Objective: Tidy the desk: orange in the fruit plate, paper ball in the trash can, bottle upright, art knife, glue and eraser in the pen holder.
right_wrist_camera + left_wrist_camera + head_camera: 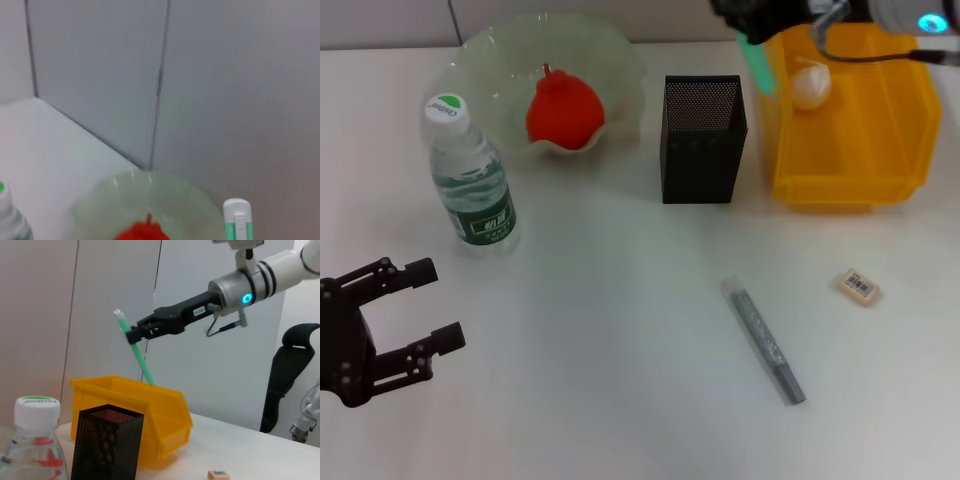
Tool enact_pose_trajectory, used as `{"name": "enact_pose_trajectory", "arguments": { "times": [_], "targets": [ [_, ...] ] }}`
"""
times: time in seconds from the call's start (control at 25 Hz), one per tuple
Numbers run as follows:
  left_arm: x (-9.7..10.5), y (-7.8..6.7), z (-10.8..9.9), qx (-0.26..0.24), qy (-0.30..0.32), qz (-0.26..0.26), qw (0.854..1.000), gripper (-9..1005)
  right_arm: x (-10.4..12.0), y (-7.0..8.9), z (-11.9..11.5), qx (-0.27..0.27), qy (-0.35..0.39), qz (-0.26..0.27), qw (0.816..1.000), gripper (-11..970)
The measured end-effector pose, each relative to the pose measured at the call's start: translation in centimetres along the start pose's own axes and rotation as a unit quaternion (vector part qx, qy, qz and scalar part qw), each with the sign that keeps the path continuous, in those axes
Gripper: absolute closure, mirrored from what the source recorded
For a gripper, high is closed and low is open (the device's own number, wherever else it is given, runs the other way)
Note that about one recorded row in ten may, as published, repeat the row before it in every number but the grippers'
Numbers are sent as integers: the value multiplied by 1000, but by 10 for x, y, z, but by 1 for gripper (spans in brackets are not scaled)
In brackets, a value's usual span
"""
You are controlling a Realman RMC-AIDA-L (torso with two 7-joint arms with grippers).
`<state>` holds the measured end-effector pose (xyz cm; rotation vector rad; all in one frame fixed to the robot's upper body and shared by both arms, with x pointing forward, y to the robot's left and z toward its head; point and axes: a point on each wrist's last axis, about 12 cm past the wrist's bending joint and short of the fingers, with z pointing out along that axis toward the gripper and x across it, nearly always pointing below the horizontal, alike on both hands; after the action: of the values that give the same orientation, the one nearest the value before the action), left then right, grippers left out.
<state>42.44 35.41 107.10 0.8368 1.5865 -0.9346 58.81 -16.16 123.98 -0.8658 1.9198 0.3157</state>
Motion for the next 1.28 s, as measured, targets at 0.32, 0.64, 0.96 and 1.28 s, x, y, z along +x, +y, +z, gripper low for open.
{"name": "enact_pose_trajectory", "arguments": {
  "times": [0.32,0.64,0.96,1.28],
  "targets": [
    [0,0,1,-2,-3,-2,1000,225,22,-7,35,-26,-35,17,999,791],
    [-1,1,2,0,-2,-5,1000,225,39,-7,54,-21,-13,14,1000,791],
    [-1,2,3,0,-2,-5,1000,225,52,-6,58,-25,9,19,999,775],
    [-2,2,5,3,-4,-4,1000,225,28,-3,15,-90,40,14,995,501]
  ]
}}
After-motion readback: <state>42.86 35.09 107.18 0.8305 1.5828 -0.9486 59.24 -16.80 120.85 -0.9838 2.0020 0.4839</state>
